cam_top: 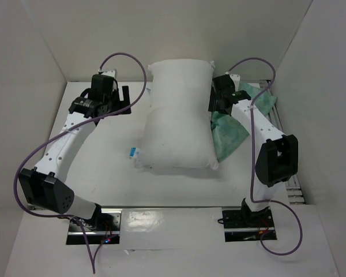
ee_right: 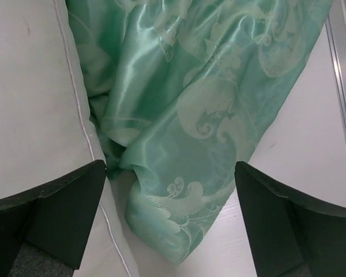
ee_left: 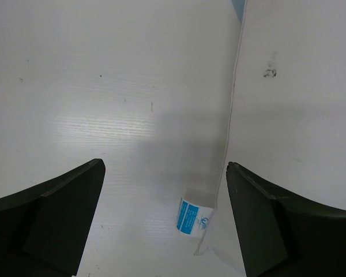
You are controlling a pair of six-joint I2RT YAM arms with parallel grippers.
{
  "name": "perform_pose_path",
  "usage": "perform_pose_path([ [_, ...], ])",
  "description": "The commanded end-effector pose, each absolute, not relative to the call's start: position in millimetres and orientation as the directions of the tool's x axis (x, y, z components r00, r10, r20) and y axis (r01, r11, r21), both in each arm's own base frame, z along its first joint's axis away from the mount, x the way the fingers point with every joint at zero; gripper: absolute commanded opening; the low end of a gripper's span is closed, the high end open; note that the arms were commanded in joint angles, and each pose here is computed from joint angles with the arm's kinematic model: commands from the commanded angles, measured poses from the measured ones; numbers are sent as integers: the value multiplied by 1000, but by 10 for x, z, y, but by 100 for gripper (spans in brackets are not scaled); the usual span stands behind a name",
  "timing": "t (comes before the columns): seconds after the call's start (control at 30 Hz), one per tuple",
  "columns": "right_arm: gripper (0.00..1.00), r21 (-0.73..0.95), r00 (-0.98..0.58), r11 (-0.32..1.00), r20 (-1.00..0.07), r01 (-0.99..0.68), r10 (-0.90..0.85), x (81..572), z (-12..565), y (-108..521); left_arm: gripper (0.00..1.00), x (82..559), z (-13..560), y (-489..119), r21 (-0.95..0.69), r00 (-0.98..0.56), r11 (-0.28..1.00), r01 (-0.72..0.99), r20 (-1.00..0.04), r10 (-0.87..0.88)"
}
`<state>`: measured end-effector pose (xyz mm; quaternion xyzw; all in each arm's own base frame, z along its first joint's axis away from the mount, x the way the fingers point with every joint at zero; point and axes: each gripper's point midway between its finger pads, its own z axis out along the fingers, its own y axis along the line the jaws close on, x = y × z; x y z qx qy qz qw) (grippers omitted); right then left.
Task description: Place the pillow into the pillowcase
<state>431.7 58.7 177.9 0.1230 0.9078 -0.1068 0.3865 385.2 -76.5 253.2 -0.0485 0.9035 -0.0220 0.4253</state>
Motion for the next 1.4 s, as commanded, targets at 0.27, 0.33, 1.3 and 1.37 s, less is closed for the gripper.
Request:
perform_pose_path([
  [0.27,100,-2,-693,950,-685,312,227,4275,1759,448,100,3847,3035,-1033,-185,-566,981,57,-816,-121],
  [0.33,100,47,-699,945,-661,322,271,4263,1704,329,100,3823,3154,-1027,-192,-535,979,64,-835,-129],
  [1.3,0,371,-288,926,-881,73,376,4663,3895,508,100,3599,3361,-1043,-177,-474,978,107,-874,-106],
  [1.37,0,382,-108,910,-923,-159,369,4468,4834,858,100,3590,3322,-1066,-192,-486,975,108,-866,-117],
])
